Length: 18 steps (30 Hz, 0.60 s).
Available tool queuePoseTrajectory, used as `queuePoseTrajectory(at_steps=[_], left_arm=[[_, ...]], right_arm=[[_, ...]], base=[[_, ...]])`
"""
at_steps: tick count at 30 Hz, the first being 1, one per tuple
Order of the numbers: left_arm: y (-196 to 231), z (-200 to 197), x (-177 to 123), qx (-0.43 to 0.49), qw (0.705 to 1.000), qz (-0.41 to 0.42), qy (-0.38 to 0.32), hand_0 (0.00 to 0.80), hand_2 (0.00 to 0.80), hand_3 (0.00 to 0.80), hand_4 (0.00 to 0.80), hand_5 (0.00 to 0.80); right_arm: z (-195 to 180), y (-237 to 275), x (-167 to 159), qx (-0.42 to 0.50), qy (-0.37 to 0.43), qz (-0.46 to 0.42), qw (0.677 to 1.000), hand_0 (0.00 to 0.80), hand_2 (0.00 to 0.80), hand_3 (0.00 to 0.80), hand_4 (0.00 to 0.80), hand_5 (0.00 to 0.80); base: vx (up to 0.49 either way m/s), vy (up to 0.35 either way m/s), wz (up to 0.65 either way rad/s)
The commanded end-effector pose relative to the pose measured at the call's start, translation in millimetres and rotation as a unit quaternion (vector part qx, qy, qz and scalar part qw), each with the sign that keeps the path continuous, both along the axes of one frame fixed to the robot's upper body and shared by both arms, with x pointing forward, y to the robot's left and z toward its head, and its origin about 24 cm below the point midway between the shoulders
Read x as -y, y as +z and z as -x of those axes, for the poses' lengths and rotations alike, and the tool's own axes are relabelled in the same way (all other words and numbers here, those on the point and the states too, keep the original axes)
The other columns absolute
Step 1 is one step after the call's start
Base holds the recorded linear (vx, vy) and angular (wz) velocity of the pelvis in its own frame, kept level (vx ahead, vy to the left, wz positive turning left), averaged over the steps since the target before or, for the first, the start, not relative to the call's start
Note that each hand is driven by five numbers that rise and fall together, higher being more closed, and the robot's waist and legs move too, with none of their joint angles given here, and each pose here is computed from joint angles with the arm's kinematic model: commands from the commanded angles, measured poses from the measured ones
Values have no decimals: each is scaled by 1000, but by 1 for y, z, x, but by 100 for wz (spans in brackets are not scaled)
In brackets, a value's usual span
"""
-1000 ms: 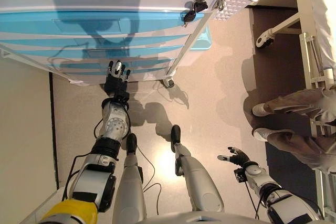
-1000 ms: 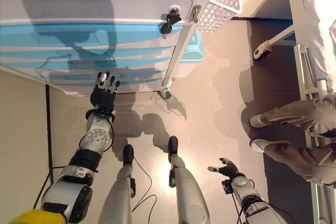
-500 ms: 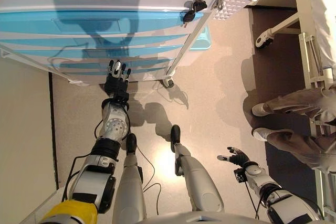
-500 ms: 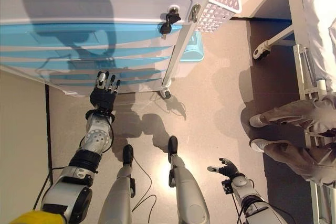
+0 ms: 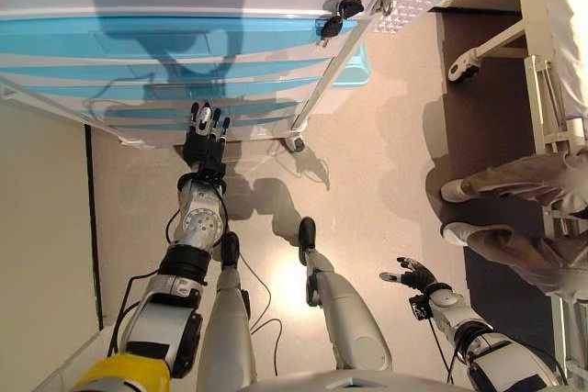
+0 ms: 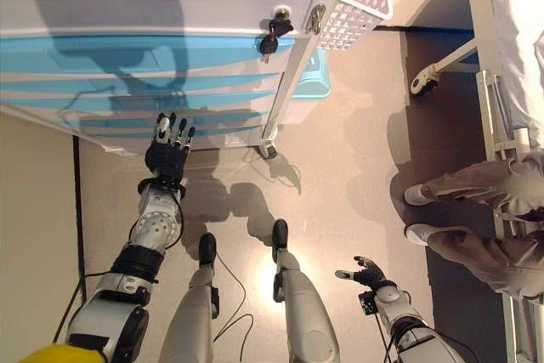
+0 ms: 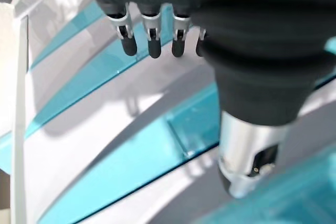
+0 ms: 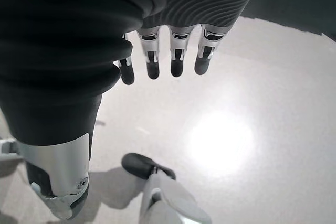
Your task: Open the drawer and pick up the medicine
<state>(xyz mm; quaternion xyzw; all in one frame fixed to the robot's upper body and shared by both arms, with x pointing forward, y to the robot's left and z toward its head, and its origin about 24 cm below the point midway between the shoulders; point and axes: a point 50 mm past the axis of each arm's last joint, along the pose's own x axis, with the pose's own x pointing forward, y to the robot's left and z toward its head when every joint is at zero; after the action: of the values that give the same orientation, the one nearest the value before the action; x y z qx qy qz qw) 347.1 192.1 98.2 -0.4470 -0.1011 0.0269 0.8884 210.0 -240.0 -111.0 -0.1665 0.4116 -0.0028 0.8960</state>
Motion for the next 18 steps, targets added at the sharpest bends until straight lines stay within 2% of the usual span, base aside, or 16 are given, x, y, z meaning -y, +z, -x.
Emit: queuePoseTrajectory(at_steps=[1,7,18], left_arm=[[82,0,-3,194,981,-16,-9,0,0,0,0,0],[86,5,-1,213,977,-19,-15,0,0,0,0,0],[68,11,-22,188,982,-11,26,0,0,0,0,0]], right_arm=[[18,-8,8,-26,13,17,999,0,0,0,0,0],[18,-7,8,-25,18,17,999,0,0,0,0,0],[22,-8,13,-32,17,23,999,0,0,0,0,0]], base=[[0,0,0],[0,0,0],[0,0,0]])
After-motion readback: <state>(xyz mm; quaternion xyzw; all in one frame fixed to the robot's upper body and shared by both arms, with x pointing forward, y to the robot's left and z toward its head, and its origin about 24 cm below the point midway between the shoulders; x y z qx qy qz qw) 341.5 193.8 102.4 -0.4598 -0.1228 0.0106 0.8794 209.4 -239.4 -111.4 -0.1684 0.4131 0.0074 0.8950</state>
